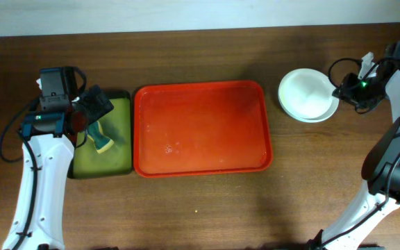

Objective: Clean dirty plates on tray and stack at the side

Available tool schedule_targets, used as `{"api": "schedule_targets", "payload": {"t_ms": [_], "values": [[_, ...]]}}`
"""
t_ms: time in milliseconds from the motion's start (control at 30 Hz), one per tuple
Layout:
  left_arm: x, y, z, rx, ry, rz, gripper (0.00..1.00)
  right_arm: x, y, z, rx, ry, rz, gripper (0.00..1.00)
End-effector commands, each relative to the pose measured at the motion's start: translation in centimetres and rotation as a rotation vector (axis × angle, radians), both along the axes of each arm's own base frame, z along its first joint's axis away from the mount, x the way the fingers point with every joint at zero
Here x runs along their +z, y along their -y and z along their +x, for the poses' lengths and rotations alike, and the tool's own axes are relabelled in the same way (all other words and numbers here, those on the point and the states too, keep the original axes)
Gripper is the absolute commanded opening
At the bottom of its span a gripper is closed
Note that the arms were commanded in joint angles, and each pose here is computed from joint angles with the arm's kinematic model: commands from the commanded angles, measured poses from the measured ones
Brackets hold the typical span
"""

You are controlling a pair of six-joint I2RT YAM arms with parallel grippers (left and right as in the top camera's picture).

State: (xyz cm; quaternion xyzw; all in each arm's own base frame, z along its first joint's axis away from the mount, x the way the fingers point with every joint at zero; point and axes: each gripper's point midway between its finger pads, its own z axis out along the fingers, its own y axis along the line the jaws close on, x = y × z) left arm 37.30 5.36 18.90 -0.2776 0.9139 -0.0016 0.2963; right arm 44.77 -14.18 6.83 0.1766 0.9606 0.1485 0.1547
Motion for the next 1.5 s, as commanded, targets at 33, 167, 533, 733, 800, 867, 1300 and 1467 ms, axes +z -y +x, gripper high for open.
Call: {"api": "schedule_targets", "payload": {"t_ms": [33, 167, 533, 733, 800, 867, 1300, 1467], "values": [[0.5, -0.1, 0.2, -0.01, 0.012, 0.006, 0.99, 3.8, -1.5, -0.8, 0.019, 0.02, 0.044, 0.59], [0.5, -0.1, 0.2, -0.01, 0.013, 0.006, 0.99, 9.6, -3.1, -4.3, 0.021, 0.021, 0.042, 0.99], [0.5, -0.1, 0.2, -0.01, 0.013, 0.006, 0.99, 22.2, -11.6, -17.1, 0.32, 0.187, 0.054, 0.99], [0.5, -0.1, 0.2, -0.01, 0.012, 0.006, 0.99, 26.4, -15.1, -24.6, 0.311, 0.323, -0.028, 0.99], [0.5, -0.1, 0.2, -0.01, 0.013, 0.006, 0.99, 27.0, -15.4, -25.4, 0.314, 0.356, -0.05, 0.99], [0.5, -0.1, 0.2, -0.01, 0.012, 0.006, 1.0, 27.2, -15.5, -25.6, 0.315, 0.366, -0.057, 0.98], [0.5, -0.1, 0.2, -0.01, 0.013, 0.006, 0.99, 22.9, -22.4, -25.5, 0.724, 0.653, -0.171, 0.99], [0.5, -0.1, 0.2, -0.01, 0.012, 0.006, 0.99, 13.2, -23.2, -25.4, 0.779, 0.66, -0.209, 0.99]]}}
